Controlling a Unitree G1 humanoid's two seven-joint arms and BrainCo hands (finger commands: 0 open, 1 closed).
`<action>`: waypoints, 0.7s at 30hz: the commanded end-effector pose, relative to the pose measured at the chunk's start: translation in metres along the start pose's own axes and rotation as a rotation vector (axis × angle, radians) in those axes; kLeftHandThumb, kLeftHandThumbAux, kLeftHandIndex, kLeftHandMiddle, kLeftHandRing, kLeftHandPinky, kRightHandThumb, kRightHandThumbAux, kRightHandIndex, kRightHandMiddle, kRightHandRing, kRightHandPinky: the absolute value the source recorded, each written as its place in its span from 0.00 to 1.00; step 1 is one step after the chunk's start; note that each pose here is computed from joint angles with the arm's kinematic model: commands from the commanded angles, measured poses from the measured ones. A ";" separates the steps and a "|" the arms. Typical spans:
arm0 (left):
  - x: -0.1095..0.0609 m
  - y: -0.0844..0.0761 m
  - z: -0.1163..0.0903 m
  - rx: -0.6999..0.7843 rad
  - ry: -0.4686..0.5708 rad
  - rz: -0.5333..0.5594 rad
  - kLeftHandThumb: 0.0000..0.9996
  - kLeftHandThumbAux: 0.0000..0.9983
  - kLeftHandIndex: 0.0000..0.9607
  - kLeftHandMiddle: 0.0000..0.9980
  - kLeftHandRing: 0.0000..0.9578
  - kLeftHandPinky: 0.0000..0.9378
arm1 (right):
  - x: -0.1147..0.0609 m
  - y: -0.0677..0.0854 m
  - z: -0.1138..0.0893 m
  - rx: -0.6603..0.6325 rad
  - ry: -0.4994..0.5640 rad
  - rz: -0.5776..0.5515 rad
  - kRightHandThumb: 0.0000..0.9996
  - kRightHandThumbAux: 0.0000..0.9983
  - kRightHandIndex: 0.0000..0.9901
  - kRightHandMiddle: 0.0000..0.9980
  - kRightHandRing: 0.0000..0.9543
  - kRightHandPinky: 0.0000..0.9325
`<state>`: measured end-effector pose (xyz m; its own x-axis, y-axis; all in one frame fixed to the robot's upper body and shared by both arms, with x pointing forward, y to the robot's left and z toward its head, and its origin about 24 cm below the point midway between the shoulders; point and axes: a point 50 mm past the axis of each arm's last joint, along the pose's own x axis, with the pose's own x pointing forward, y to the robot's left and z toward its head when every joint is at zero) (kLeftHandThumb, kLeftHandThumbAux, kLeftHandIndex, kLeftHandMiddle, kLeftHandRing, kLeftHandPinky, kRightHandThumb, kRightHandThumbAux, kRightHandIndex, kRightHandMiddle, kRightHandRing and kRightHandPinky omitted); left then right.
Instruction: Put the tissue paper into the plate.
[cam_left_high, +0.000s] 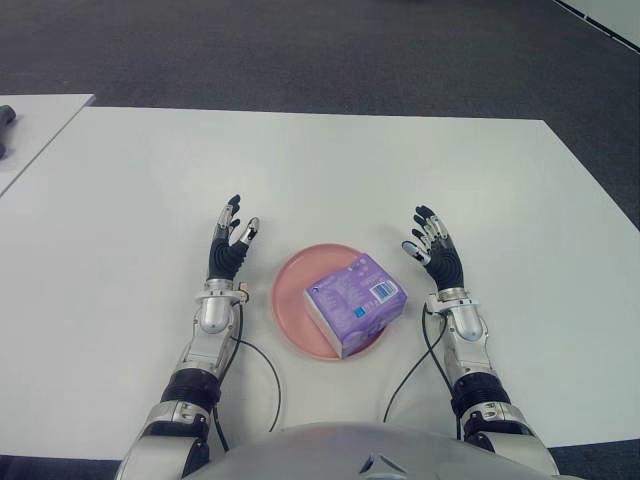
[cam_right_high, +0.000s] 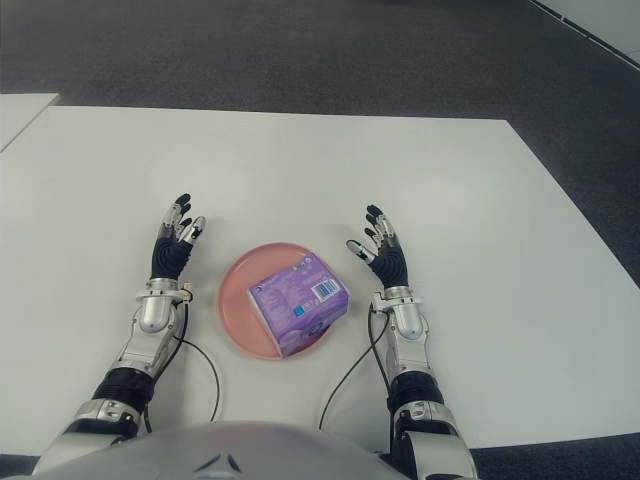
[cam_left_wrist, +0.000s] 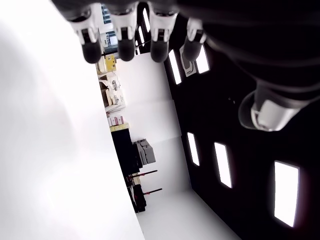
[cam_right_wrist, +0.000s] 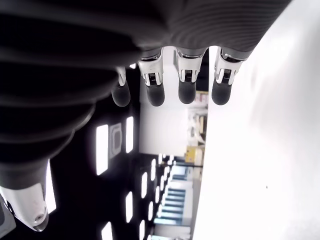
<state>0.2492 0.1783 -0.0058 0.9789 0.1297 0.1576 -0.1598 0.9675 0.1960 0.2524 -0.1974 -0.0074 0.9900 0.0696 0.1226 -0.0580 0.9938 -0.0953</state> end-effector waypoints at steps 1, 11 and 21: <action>-0.001 0.000 -0.002 0.001 0.015 -0.009 0.00 0.41 0.00 0.00 0.00 0.00 | -0.028 0.001 -0.027 0.015 0.143 -0.002 0.00 0.59 0.00 0.00 0.00 0.00; 0.000 0.000 -0.002 -0.002 0.020 -0.022 0.00 0.41 0.00 0.00 0.00 0.00 | -0.029 0.003 -0.029 0.022 0.142 0.002 0.00 0.57 0.00 0.00 0.00 0.00; -0.007 0.000 0.003 0.002 0.012 -0.030 0.00 0.42 0.00 0.00 0.00 0.00 | -0.030 -0.002 -0.029 0.003 0.155 -0.015 0.00 0.55 0.00 0.00 0.00 0.00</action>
